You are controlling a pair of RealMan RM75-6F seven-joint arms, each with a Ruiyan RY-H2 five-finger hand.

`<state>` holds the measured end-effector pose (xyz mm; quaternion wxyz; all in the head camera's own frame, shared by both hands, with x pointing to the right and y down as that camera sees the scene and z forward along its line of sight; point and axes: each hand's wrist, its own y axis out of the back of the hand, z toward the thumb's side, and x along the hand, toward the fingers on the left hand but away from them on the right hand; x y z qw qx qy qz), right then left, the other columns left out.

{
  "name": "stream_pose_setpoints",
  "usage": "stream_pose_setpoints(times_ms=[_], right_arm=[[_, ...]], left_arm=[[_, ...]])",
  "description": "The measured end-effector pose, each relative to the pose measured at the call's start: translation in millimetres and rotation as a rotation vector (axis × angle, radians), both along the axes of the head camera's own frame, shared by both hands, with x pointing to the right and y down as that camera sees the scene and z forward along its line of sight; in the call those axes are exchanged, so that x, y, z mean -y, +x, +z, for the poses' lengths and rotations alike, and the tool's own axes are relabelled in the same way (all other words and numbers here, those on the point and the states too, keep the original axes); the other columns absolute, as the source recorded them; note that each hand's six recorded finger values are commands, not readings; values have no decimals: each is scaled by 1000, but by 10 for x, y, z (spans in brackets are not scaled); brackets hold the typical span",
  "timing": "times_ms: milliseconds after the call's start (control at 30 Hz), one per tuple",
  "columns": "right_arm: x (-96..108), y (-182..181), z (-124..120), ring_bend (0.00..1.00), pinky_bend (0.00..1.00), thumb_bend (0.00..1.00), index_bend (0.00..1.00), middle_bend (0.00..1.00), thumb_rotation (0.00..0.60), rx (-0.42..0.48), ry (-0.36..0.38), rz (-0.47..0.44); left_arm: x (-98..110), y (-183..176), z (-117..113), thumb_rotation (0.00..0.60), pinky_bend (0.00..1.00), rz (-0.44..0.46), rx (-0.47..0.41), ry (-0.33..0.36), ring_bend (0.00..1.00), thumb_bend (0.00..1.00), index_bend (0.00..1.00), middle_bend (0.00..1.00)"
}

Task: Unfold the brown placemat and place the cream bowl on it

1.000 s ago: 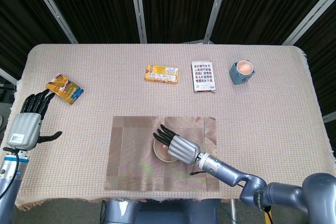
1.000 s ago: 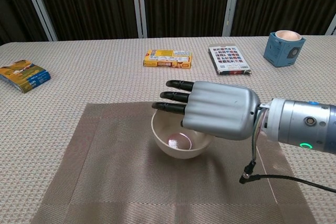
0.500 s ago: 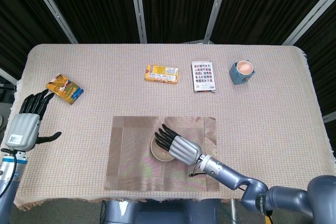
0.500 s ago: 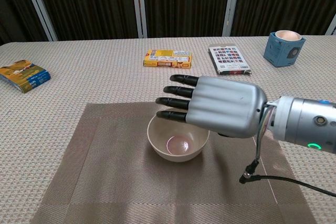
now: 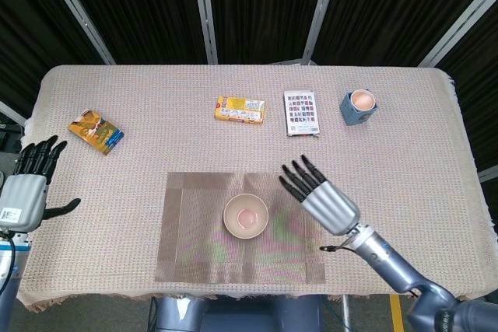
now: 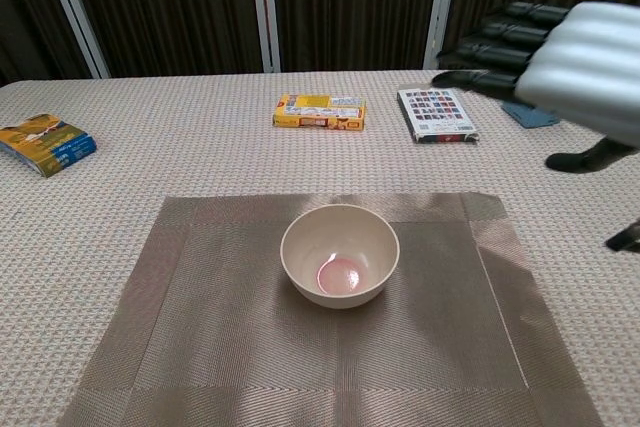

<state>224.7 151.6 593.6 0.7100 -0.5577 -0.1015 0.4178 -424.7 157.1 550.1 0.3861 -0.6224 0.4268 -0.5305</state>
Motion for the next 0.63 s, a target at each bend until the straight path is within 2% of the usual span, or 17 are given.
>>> stream_pose_setpoints(times_ms=[133,333,533,633], right_arm=[[64,476,-132,0,0,0,0,0,600,47,-28,182],[64,1060,-282,0,0,0,0,0,600,164,-68,421],[-143,1551,-408,0,0,0,0,0,600,304,-89,617],[-277,1707,-414,0,0,0,0,0,600,332,-83,662]], left_arm=[[-110,-71,-61,600,0,-3,47,33,0,0,0,0],[-263,-103,-77,600,0,-6,51,27,0,0,0,0],[-380,-95,-71,600,0,10,50,12,0,0,0,0],[-407,-109,-70,600,0,10,51,6,0,0,0,0]])
